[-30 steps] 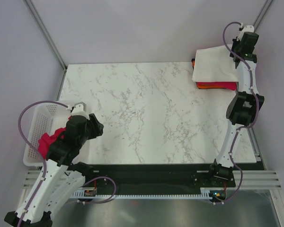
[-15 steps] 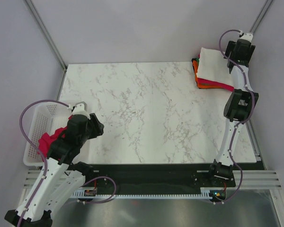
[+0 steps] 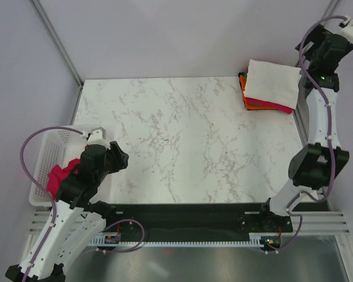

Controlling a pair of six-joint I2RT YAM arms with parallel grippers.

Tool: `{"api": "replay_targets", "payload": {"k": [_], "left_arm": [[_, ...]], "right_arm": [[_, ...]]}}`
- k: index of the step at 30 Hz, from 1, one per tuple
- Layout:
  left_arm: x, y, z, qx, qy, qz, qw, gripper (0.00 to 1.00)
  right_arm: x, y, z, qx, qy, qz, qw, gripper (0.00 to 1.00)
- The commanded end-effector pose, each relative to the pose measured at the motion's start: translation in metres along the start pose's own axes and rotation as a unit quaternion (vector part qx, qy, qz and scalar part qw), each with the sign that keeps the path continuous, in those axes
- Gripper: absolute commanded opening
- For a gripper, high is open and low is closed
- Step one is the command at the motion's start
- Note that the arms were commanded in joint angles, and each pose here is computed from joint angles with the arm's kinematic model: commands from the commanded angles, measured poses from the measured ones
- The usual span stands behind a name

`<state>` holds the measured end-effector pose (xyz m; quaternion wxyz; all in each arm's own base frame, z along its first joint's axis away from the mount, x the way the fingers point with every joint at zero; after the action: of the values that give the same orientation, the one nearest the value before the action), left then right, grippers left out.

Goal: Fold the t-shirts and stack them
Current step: Reset both grippers

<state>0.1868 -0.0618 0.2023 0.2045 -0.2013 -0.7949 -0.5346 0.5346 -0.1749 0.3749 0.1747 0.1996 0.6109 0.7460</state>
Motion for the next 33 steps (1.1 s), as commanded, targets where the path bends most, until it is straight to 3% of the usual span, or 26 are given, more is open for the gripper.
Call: {"api": "replay_targets", "payload": {"k": [1,2,3,4,5,7,8,10,11,13,16,18,19,21,25,33], "left_arm": [[0.007,0.010,-0.002,0.017,-0.008,-0.026,0.999,0.60],[0.008,0.011,-0.002,0.018,-0.008,-0.029,0.999,0.60],[0.010,0.012,-0.002,0.019,-0.010,-0.033,0.999,0.60],[0.011,0.012,-0.002,0.020,-0.011,-0.036,0.999,0.60],[0.013,0.014,-0.002,0.022,-0.015,-0.042,0.999,0.61],[0.015,0.014,-0.002,0.023,-0.018,-0.046,0.999,0.61],[0.016,0.014,-0.002,0.022,-0.021,-0.047,0.998,0.61],[0.016,0.014,-0.003,0.023,-0.023,-0.048,0.998,0.61],[0.017,0.015,-0.003,0.022,-0.025,-0.049,0.998,0.61],[0.017,0.015,-0.003,0.023,-0.026,-0.050,0.998,0.61],[0.018,0.015,-0.003,0.023,-0.027,-0.053,0.998,0.61],[0.018,0.016,-0.003,0.024,-0.025,-0.054,0.998,0.61],[0.018,0.016,-0.003,0.024,-0.025,-0.054,0.998,0.61],[0.018,0.015,-0.002,0.024,-0.025,-0.053,0.998,0.61],[0.016,0.015,-0.002,0.023,-0.022,-0.051,0.998,0.61],[0.015,0.015,0.001,0.023,-0.011,-0.051,0.998,0.61]], "right_arm": [[0.087,0.078,0.043,-0.119,0.155,-0.056,0.979,0.98],[0.104,0.046,0.064,-0.152,0.222,0.001,0.963,0.98],[0.135,0.062,0.075,-0.177,0.266,-0.013,0.947,0.98],[0.151,0.050,0.085,-0.194,0.293,0.006,0.936,0.98],[0.170,0.005,0.104,-0.216,0.326,0.072,0.918,0.98],[0.214,-0.011,0.120,-0.220,0.360,0.091,0.902,0.98],[0.240,-0.057,0.141,-0.214,0.374,0.142,0.891,0.98],[0.284,-0.080,0.157,-0.200,0.402,0.160,0.879,0.98],[0.320,-0.119,0.176,-0.182,0.428,0.209,0.860,0.98],[0.352,-0.151,0.184,-0.158,0.429,0.239,0.856,0.98],[0.432,-0.229,0.193,-0.087,0.458,0.319,0.825,0.98],[0.459,-0.253,0.189,-0.058,0.470,0.339,0.813,0.98],[0.464,-0.264,0.185,-0.048,0.456,0.342,0.820,0.98],[0.488,-0.297,0.168,-0.003,0.458,0.368,0.809,0.98],[0.497,-0.337,0.141,0.026,0.431,0.385,0.816,0.98],[0.494,-0.347,0.148,0.037,0.436,0.377,0.816,0.98]]}}
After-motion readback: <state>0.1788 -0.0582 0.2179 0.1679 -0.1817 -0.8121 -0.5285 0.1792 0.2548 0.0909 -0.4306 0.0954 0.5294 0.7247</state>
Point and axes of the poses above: each gripper's point midway between its finger pads, its own x axis back along the fingers, its own z axis along the line the jaws close on, y = z × x, the point moved 2 cm from there along x, back along the fingers, and after that the axes turned 3 degrees about x, right-handed, at the moved point
